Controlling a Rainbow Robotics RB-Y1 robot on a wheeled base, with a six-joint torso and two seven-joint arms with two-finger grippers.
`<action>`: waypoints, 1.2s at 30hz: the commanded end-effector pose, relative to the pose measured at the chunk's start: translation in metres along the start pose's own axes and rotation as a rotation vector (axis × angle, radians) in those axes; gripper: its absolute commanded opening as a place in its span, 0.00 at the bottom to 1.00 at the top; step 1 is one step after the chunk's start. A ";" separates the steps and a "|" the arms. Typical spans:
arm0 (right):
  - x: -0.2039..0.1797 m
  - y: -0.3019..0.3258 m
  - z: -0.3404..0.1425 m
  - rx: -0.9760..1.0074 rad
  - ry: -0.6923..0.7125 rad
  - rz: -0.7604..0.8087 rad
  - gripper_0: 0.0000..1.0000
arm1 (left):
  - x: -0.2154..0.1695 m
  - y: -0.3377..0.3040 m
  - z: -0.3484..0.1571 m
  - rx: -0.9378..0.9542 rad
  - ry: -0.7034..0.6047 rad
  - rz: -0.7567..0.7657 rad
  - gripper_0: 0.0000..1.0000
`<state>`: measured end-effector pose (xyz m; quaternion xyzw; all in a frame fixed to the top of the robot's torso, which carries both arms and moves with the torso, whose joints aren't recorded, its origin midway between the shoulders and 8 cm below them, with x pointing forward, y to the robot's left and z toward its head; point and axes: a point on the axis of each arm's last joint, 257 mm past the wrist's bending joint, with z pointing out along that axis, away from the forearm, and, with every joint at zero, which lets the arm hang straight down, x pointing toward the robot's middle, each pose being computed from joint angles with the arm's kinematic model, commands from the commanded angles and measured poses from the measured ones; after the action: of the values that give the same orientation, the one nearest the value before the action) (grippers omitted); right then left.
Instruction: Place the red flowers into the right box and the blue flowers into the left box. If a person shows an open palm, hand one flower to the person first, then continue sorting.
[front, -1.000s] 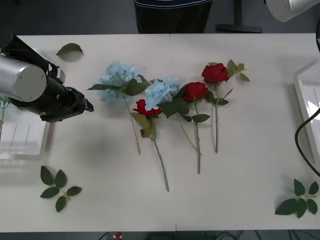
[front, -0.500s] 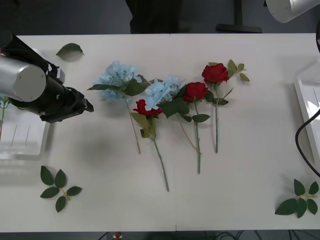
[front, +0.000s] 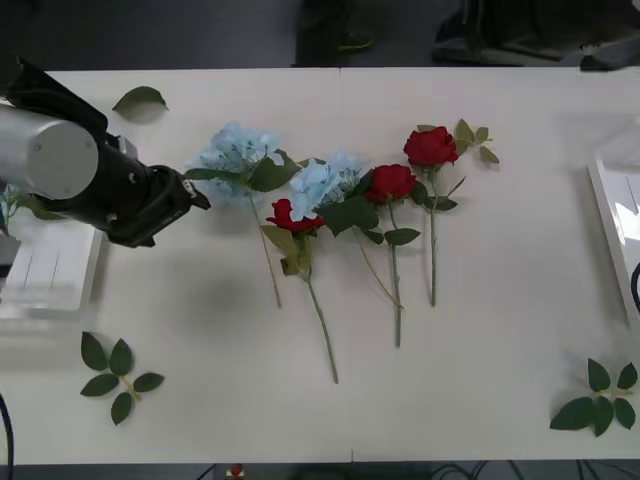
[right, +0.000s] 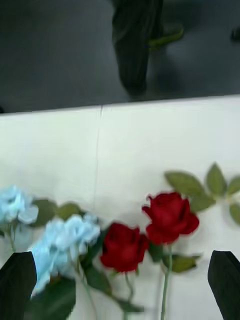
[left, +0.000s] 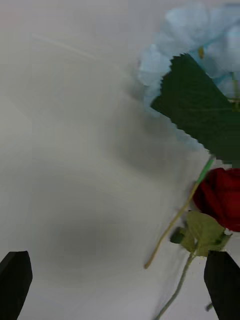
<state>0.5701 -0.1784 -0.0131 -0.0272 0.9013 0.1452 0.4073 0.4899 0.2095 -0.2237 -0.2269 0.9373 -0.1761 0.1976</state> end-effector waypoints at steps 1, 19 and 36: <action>0.071 -0.008 -0.019 0.008 0.179 -0.003 1.00 | 0.008 -0.050 0.014 0.054 -0.073 0.038 1.00; 0.207 -0.022 0.054 0.051 0.373 0.082 1.00 | -0.016 -0.079 0.067 -0.099 -0.248 0.142 1.00; 0.209 -0.039 0.144 0.134 0.239 0.080 1.00 | -0.025 -0.071 0.098 -0.206 -0.285 0.246 1.00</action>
<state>0.5218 -0.1678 -0.2900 0.0420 0.9591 0.1010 0.2609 0.5703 0.1582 -0.2904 -0.1715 0.9362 -0.0111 0.3066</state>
